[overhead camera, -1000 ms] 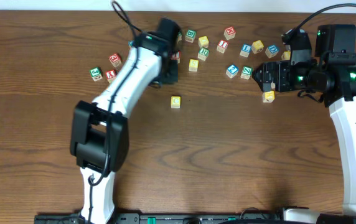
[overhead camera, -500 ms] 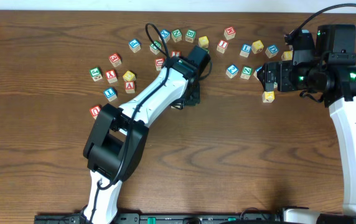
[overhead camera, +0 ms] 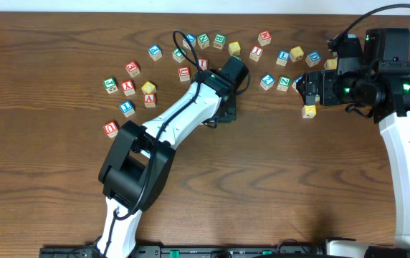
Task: Spell out CORL
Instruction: 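Carry the yellow O block right of the C block and lower it, then release the O block and raise the left gripper away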
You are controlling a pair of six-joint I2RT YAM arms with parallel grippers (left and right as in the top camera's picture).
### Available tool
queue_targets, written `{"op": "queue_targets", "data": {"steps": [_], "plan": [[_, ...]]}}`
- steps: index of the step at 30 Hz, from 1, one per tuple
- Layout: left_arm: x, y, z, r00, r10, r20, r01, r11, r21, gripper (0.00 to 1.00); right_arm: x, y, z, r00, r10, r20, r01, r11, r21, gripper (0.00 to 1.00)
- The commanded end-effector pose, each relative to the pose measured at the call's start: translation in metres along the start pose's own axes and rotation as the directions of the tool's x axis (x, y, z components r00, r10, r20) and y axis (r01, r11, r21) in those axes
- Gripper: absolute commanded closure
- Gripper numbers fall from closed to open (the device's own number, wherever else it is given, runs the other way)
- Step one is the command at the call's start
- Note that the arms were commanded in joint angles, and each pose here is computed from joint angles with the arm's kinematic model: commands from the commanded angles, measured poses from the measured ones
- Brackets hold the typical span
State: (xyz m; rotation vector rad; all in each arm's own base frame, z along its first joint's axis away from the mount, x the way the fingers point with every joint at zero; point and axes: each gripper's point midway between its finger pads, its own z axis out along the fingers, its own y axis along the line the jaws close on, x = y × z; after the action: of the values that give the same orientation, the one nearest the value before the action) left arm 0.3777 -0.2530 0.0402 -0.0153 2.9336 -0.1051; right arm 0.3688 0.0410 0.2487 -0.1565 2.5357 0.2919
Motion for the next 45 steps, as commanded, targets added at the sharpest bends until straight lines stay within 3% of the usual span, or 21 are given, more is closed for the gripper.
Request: {"op": "queue_targets", "data": {"steps": [1, 15, 18, 20, 27, 45], "plan": [[0.006, 0.001, 0.005, 1.0, 0.008, -0.013, -0.008, 1.0, -0.014, 0.67, -0.006, -0.002, -0.004, 1.0, 0.008, 0.016, -0.008, 1.0, 0.01, 0.01], [0.016, 0.0, 0.041, 0.999, 0.02, -0.051, -0.022, 0.999, -0.04, 0.67, -0.005, -0.002, -0.004, 1.0, 0.008, 0.015, -0.008, 1.0, 0.01, 0.01], [0.016, 0.0, 0.041, 0.998, 0.02, -0.051, -0.022, 0.999, -0.041, 0.65, -0.005, -0.002, -0.004, 1.0, 0.008, 0.015, -0.008, 1.0, 0.01, 0.01], [0.016, 0.0, 0.041, 0.999, 0.02, -0.051, -0.022, 0.999, -0.041, 0.58, -0.005, -0.002, -0.004, 1.0, 0.008, 0.015, -0.008, 1.0, 0.01, 0.01], [0.015, -0.001, 0.039, 0.999, 0.02, -0.048, -0.022, 0.999, -0.037, 0.58, -0.006, -0.002, -0.004, 1.0, 0.008, 0.016, -0.008, 1.0, 0.01, 0.01], [-0.027, -0.009, -0.079, 0.983, 0.058, 0.177, -0.076, 0.992, 0.097, 0.58, -0.007, 0.0, -0.004, 1.0, 0.006, 0.024, -0.006, 1.0, 0.0, 0.01]]}}
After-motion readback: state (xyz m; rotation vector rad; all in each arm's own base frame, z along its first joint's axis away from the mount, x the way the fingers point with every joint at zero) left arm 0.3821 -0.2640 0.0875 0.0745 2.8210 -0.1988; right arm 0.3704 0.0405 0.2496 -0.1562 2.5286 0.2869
